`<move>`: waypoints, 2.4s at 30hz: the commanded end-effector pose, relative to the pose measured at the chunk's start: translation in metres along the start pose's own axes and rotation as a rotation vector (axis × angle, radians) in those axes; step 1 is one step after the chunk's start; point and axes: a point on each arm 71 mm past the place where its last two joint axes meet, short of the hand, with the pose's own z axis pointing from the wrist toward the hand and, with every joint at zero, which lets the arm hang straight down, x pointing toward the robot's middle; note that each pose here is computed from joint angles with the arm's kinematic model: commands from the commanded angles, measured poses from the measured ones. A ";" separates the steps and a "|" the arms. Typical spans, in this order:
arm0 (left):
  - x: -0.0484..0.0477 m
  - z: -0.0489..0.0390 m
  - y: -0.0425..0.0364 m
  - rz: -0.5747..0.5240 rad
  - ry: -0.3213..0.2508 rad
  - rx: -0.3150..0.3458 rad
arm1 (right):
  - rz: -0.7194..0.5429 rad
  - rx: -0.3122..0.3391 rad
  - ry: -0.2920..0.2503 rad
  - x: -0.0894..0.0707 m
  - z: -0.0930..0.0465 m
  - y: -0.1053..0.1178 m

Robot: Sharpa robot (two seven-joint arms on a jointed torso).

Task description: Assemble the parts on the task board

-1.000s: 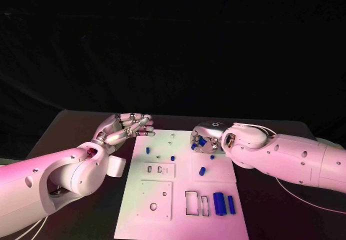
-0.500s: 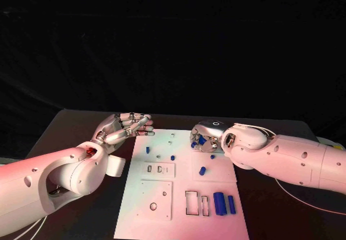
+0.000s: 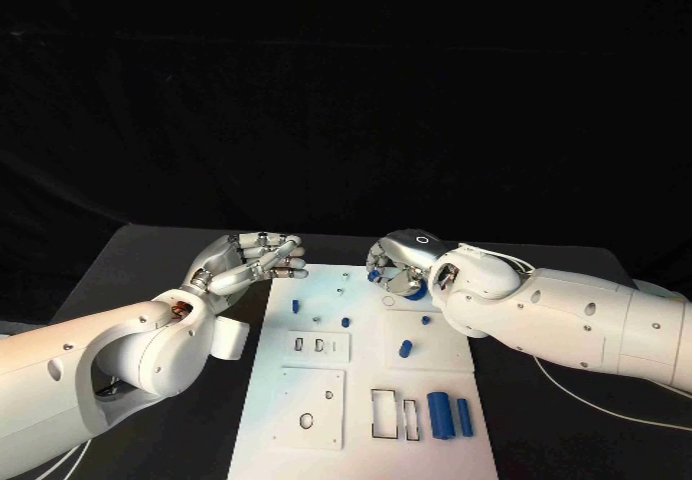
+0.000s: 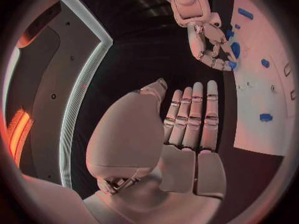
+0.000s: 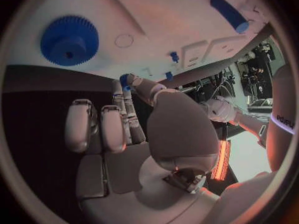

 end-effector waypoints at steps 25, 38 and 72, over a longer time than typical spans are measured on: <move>0.0047 0.0066 0.0003 -0.010 0.029 0.006 | 0.026 0.018 -0.041 0.014 0.032 0.019; 0.0050 0.0070 0.0006 -0.011 0.030 0.004 | 0.023 0.024 0.004 0.021 0.035 0.019; -0.0070 0.0051 0.0008 -0.004 0.006 -0.002 | 0.265 0.271 0.064 -0.019 -0.058 -0.069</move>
